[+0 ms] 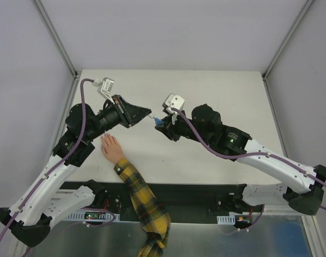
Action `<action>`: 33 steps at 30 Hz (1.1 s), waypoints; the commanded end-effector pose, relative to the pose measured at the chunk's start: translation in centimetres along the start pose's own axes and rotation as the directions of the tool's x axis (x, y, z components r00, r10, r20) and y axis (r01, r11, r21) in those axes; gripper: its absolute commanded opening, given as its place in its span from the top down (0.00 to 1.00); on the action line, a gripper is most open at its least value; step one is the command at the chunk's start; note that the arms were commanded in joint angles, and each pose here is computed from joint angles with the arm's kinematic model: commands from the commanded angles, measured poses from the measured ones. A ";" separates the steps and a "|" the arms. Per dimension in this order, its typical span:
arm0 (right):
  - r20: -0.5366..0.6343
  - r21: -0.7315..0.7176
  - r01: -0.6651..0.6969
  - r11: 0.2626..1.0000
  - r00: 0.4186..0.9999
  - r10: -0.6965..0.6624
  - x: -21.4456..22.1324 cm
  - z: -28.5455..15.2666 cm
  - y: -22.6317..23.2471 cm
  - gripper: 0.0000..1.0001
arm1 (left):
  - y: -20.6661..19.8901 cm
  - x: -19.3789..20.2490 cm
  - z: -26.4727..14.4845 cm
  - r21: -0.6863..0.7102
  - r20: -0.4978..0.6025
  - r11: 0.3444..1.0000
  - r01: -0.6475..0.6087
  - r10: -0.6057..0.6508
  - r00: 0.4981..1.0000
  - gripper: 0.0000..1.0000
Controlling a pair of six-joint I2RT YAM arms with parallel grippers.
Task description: Paint the nails
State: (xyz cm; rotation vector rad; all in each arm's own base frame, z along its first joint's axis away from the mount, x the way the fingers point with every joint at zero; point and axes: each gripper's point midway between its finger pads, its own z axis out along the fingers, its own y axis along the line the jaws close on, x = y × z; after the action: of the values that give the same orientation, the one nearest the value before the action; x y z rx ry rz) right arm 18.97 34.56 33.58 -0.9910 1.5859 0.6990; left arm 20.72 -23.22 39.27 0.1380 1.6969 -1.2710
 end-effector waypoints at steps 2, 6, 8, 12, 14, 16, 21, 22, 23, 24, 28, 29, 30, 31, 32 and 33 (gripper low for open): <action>0.125 -0.056 -0.019 0.998 0.992 0.026 -3.7 -0.9 0.8 0.99 | -1.2 -1.1 -0.7 0.019 0.027 1.000 -0.015 0.015 1.000 1.00; 0.125 -0.061 -0.022 0.998 0.992 0.029 -3.8 -0.8 0.8 1.00 | -1.6 -1.1 -0.7 0.038 0.015 0.999 -0.028 0.027 1.000 1.00; 0.118 -0.067 -0.021 0.998 0.993 0.029 -3.8 -0.6 1.0 0.99 | -1.8 -1.1 -0.7 0.047 0.011 0.998 -0.032 0.031 0.999 1.00; 0.097 -0.070 -0.034 0.997 0.994 0.041 -3.4 -0.2 0.8 1.00 | -2.2 -1.2 -0.8 0.061 0.011 0.997 -0.040 0.039 0.999 1.00; 0.094 -0.077 -0.037 0.996 0.995 0.044 -3.4 -0.1 0.9 0.99 | -2.4 -1.4 -0.8 0.067 0.015 0.997 -0.044 0.044 0.999 1.00; 0.095 -0.079 -0.040 0.996 0.994 0.047 -3.5 -0.1 1.0 1.00 | -2.5 -1.5 -0.9 0.068 0.018 0.997 -0.046 0.045 0.999 1.00; 0.094 -0.078 -0.044 0.996 0.994 0.051 -3.4 0.0 0.8 1.00 | -2.6 -1.4 -1.0 0.071 0.017 0.996 -0.048 0.047 0.999 1.00; 0.093 -0.078 -0.045 0.996 0.994 0.053 -3.4 -0.1 0.8 1.00 | -2.7 -1.5 -1.0 0.074 0.018 0.996 -0.049 0.048 0.999 1.00; 0.093 -0.078 -0.047 0.996 0.994 0.054 -3.3 0.0 0.8 1.00 | -2.6 -1.5 -1.0 0.074 0.018 0.996 -0.049 0.048 0.999 1.00; 0.095 -0.078 -0.048 0.996 0.994 0.056 -3.4 -0.1 0.8 1.00 | -2.6 -1.4 -1.0 0.074 0.015 0.996 -0.048 0.047 0.999 1.00; 0.092 -0.080 -0.049 0.996 0.994 0.056 -3.3 0.0 0.8 0.99 | -2.8 -1.6 -1.1 0.079 0.020 0.995 -0.055 0.054 0.998 1.00; 0.088 -0.080 -0.051 0.996 0.994 0.058 -3.2 0.0 0.8 1.00 | -2.9 -1.6 -1.1 0.079 0.022 0.995 -0.057 0.056 0.998 1.00; 0.084 -0.079 -0.053 0.996 0.995 0.059 -3.0 0.1 0.8 1.00 | -2.9 -1.7 -1.2 0.081 0.024 0.995 -0.060 0.058 0.998 1.00; 0.087 -0.079 -0.054 0.995 0.994 0.061 -3.1 0.0 0.8 1.00 | -3.0 -1.8 -1.3 0.083 0.027 0.994 -0.066 0.064 0.998 1.00; 0.085 -0.083 -0.055 0.995 0.994 0.062 -3.0 0.0 0.9 1.00 | -3.0 -1.8 -1.3 0.082 0.031 0.994 -0.069 0.066 0.997 1.00; 0.083 -0.083 -0.057 0.995 0.994 0.064 -2.9 0.1 0.9 1.00 | -3.1 -1.9 -1.4 0.082 0.034 0.994 -0.071 0.068 0.997 1.00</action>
State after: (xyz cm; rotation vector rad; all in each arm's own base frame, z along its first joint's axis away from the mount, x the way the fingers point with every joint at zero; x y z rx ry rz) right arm 18.44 35.25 33.10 -1.0131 1.6065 0.7837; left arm 20.09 -23.21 39.58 0.1742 1.7015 -1.2744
